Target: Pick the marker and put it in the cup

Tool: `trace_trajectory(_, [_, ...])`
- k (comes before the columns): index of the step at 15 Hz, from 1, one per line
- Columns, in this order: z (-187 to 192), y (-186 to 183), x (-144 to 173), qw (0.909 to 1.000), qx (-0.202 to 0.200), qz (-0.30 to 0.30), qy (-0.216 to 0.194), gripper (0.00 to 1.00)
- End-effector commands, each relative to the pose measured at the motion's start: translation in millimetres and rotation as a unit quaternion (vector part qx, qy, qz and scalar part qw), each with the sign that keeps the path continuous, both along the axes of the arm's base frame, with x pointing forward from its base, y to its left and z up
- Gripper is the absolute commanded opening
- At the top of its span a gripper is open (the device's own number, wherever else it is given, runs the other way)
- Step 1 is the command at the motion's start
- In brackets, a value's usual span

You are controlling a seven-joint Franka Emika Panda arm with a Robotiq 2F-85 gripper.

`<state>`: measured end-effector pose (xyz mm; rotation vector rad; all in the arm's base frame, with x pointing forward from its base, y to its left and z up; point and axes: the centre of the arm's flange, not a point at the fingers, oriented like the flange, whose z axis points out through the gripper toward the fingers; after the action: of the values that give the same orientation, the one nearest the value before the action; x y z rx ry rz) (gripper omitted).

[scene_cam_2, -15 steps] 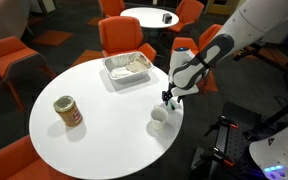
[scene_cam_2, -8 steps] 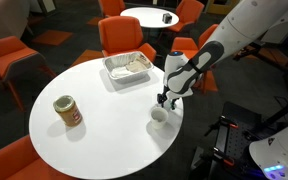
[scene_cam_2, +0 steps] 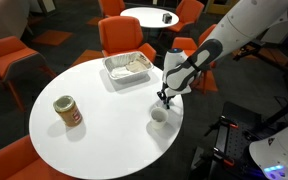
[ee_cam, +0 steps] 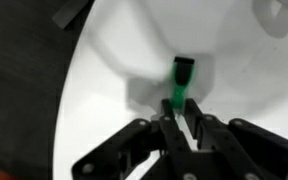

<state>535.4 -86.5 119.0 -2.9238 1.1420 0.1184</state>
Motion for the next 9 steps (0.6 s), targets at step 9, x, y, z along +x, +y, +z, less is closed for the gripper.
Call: trace_trajectory(9, [88,42,-4,0.9950,-0.031,0.008,-0.095,0.03])
